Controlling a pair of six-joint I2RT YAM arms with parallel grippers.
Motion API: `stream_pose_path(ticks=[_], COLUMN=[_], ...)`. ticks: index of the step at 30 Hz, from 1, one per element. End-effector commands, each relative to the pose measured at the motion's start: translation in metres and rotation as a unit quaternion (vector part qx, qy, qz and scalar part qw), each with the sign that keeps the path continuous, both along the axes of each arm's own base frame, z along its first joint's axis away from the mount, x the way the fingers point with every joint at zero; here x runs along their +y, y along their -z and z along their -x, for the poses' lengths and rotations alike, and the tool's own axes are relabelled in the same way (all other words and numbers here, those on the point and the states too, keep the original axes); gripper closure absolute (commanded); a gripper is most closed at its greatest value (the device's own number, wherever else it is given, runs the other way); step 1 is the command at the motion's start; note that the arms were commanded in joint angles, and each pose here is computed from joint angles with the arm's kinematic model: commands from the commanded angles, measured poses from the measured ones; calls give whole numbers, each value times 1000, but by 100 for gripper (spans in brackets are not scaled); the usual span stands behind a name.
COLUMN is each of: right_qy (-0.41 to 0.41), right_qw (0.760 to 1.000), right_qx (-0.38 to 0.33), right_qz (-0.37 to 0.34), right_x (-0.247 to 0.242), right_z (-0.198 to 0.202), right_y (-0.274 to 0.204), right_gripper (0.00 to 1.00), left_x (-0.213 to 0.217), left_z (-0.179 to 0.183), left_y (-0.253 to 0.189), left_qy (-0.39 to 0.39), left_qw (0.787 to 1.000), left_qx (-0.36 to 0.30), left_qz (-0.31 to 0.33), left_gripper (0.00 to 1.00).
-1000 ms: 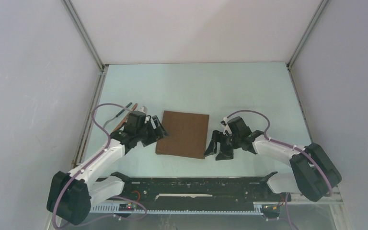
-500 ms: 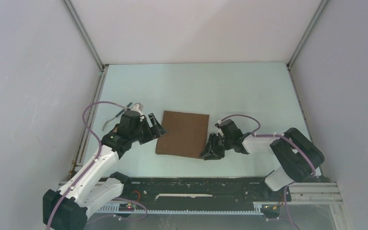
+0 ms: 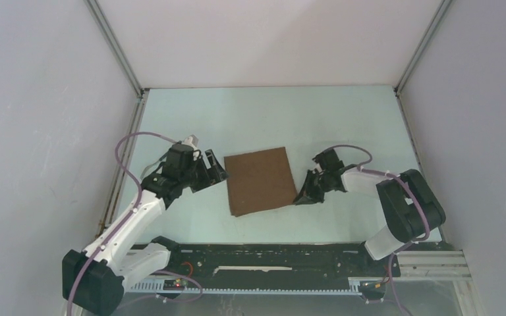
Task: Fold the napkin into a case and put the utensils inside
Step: Smooth out the square-folded napkin at the center of the board.
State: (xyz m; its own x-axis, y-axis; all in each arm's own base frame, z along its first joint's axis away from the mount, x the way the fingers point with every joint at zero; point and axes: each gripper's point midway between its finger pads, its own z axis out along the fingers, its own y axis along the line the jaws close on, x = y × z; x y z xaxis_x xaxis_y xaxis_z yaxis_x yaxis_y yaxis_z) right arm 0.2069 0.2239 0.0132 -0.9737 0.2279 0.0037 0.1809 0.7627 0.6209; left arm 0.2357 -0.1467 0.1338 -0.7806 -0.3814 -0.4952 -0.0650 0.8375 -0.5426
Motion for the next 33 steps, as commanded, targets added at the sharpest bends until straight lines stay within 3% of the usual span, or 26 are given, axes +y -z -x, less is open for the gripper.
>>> stream_pose_path(ticks=[1,4,6,8,11,18,25,33], right_qy=[12,55,53,37,38,-13,-38,-53], right_qw=[995,985,980,974,968,984,989,986], right_qx=[-9,-70,-87,-113,-173,-175,-135,-142], right_qz=[101,148,173,194,177,-17,-42,-65], right_x=[-58,-88,-99,-104,-100,-43,-27,-17], right_z=[-27,-102,-136,-153,-156,-88,-35,-30], right_y=[0,-16,-25,-43,-84,-108,-70,-76], right_gripper=[83,73,57,38,25,23,23,24], left_x=[-6,-15,-18,-23,-23,-1,3,1], left_z=[-28,-49,-67,-84,-108,-138,-136,-128], left_y=[-22,-21,-12,-9,2,52,84,110], left_qy=[11,17,10,17,21,23,53,37], left_qw=[1000,1000,1000,1000,999,988,981,979], left_qx=[-25,-6,5,15,25,91,143,172], left_qz=[5,16,15,14,-19,-126,-118,-100], left_gripper=[17,18,18,18,18,23,26,46])
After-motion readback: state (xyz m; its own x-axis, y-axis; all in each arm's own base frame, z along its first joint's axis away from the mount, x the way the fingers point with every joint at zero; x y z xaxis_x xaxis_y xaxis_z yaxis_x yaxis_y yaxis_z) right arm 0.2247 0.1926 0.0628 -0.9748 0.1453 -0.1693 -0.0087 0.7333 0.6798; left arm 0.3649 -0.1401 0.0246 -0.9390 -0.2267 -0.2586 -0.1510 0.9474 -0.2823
